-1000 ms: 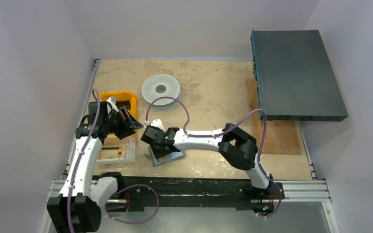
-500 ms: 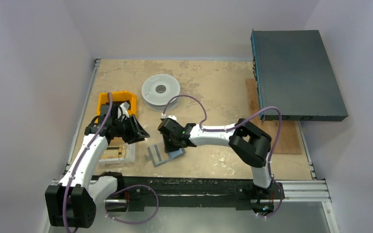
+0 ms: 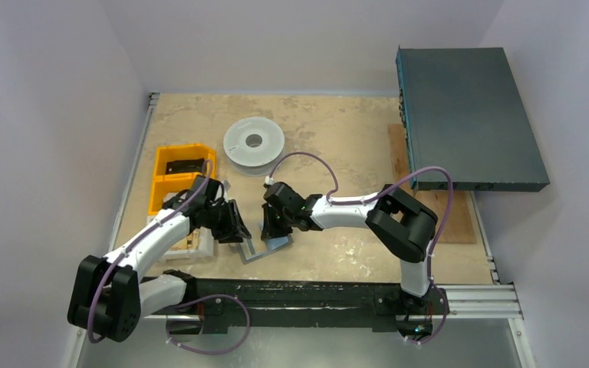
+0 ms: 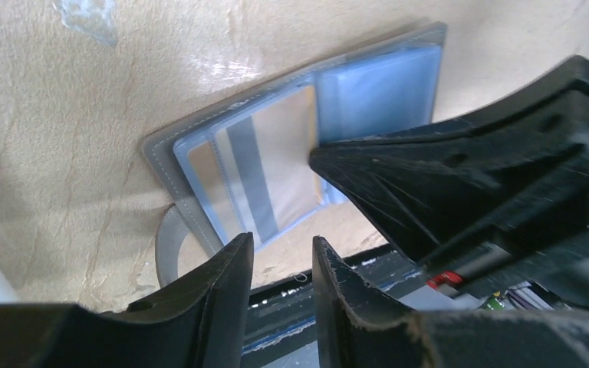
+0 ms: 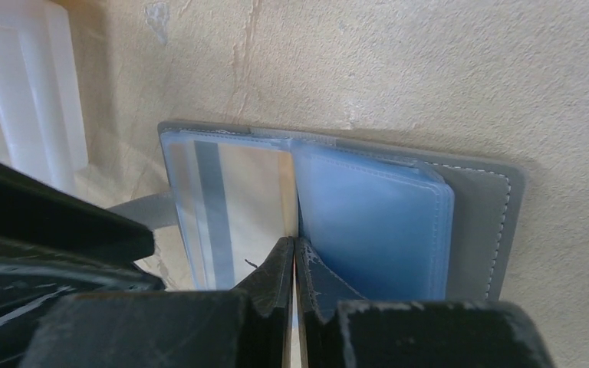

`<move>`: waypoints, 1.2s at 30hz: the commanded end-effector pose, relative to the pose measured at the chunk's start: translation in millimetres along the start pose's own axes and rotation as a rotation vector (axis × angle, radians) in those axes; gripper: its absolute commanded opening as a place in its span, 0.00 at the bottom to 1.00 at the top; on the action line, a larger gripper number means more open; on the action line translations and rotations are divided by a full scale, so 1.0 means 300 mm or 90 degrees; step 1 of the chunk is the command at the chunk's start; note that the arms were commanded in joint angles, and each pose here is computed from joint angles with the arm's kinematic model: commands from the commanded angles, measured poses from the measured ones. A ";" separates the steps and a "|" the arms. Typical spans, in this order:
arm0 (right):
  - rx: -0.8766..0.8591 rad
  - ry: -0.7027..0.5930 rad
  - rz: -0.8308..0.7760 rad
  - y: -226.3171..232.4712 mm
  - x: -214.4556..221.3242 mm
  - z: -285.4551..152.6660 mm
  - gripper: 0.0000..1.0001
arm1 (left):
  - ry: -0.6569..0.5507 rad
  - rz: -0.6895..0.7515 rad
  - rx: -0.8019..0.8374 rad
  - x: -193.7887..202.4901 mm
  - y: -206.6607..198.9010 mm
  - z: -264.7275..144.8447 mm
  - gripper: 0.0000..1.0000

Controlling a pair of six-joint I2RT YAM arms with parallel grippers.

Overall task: Take the credit cards out of the card holder
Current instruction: Remove the credit card from the card holder.

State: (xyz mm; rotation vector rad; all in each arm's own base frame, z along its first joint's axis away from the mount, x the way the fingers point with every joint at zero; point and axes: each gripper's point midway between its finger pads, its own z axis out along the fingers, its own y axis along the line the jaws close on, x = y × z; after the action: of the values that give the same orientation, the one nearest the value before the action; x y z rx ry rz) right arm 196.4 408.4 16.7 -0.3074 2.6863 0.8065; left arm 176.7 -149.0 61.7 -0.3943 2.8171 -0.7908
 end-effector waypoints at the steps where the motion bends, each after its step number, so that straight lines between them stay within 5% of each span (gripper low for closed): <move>1: 0.099 0.055 0.008 -0.188 0.101 0.017 0.00 | -0.033 -0.021 -0.011 -0.024 0.009 0.055 0.35; 16: 0.091 0.063 0.010 -0.208 0.107 0.020 0.00 | -0.018 -0.047 -0.027 0.004 0.075 0.163 0.37; 24: 0.050 0.040 0.000 -0.140 0.058 -0.027 0.06 | -0.063 -0.038 -0.025 -0.036 0.041 0.100 0.00; 36: -0.034 -0.029 -0.024 0.024 -0.067 -0.185 0.22 | -0.059 0.008 -0.030 -0.057 -0.014 0.014 0.00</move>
State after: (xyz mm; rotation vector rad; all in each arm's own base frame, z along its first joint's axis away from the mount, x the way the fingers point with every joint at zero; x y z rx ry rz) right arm 193.9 389.8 49.5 -0.3351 2.6654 0.8683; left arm 188.1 -152.3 48.2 -0.4788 2.7737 -0.7207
